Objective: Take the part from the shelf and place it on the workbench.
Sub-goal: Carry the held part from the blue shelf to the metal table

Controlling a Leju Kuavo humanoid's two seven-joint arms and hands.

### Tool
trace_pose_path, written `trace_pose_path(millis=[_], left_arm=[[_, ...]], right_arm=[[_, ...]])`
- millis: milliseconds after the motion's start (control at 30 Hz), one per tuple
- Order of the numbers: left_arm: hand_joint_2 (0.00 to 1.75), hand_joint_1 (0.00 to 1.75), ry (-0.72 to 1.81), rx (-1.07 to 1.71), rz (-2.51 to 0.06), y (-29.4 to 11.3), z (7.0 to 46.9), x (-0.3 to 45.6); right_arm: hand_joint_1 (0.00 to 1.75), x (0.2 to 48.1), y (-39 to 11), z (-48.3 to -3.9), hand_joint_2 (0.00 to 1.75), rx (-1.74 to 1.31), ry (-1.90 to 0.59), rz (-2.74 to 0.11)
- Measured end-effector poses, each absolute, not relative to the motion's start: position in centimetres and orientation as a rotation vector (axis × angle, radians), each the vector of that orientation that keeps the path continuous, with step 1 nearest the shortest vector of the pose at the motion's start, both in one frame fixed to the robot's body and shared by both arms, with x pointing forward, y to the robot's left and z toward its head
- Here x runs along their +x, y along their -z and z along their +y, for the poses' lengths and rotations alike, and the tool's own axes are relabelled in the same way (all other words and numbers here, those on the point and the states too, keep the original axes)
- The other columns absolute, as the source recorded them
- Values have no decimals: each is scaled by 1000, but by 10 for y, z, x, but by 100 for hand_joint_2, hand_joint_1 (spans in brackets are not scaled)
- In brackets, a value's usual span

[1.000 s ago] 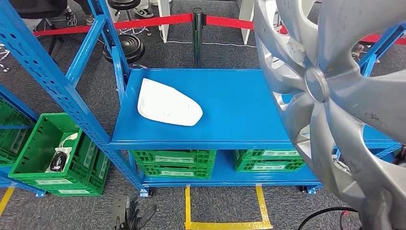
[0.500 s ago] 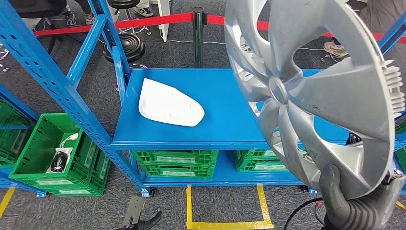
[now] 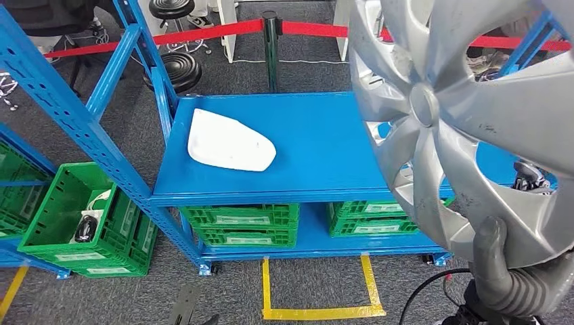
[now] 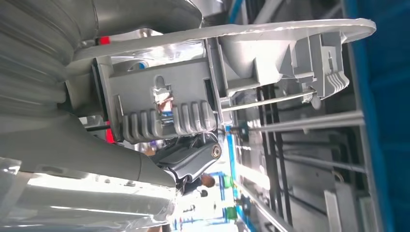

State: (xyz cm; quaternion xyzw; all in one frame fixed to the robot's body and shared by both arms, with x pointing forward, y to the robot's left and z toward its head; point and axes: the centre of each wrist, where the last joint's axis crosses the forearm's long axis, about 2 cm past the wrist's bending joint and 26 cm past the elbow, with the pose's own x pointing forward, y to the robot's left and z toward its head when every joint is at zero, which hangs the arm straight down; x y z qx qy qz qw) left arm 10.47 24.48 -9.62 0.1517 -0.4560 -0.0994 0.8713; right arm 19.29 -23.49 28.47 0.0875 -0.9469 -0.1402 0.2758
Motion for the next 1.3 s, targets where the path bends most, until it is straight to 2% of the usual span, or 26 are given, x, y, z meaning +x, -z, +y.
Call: trace_pose_path(millis=[333, 1300], left_arm=[[175, 0, 239, 314, -938, 97, 249, 105], [175, 0, 289, 266, -889, 92, 228, 113]], right_arm=[[175, 195, -288, -242, 175, 217, 413, -2544], [175, 197, -289, -262, 175, 123, 391, -2432]])
